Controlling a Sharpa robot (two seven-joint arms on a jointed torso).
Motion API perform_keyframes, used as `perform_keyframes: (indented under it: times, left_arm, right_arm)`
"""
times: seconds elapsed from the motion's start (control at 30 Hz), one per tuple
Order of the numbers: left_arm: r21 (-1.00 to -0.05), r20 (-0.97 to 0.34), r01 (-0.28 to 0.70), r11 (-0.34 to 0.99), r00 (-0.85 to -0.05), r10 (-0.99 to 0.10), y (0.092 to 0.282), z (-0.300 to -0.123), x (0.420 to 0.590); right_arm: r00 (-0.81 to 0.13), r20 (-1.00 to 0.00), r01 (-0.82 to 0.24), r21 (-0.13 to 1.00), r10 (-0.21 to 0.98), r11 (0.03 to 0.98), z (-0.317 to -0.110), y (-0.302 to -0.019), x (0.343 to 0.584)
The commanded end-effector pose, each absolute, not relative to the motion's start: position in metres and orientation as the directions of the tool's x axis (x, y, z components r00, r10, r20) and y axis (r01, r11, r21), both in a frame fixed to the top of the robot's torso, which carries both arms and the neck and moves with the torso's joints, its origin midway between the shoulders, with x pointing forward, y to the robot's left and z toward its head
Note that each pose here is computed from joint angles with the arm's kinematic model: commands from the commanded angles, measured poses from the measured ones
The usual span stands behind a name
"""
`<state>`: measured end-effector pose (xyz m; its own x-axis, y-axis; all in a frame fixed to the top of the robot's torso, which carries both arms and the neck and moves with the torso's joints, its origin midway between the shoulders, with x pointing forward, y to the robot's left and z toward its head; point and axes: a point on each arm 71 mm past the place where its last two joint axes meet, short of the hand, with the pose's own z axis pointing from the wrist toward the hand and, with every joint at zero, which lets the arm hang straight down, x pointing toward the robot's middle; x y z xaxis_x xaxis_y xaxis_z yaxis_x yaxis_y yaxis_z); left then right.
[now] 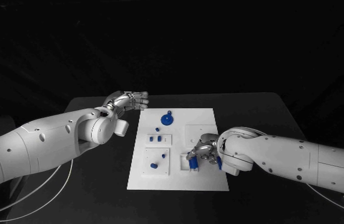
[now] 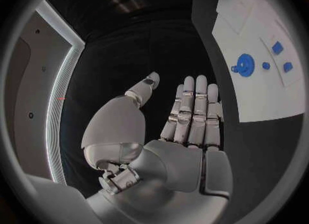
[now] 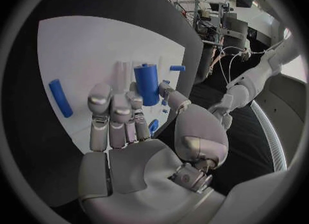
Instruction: Assemble the parts on the task board
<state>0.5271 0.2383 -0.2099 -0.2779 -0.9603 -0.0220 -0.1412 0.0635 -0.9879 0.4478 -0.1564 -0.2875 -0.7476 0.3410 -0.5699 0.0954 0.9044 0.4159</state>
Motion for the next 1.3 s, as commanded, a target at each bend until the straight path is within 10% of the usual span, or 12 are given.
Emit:
perform_keyframes:
  times: [0.03,1.3]
  left_arm:
    - [-0.99,-0.011,-0.135,0.052,-0.291,-0.957,0.235,-0.209,0.527]
    - [-0.989,-0.009,-0.137,0.052,-0.296,-0.955,0.234,-0.209,0.527]
  right_arm:
    - [-0.75,-0.562,0.105,0.421,0.349,0.901,-0.289,-0.153,0.449]
    - [-0.768,-0.542,0.113,0.41,0.341,0.905,-0.304,-0.141,0.449]
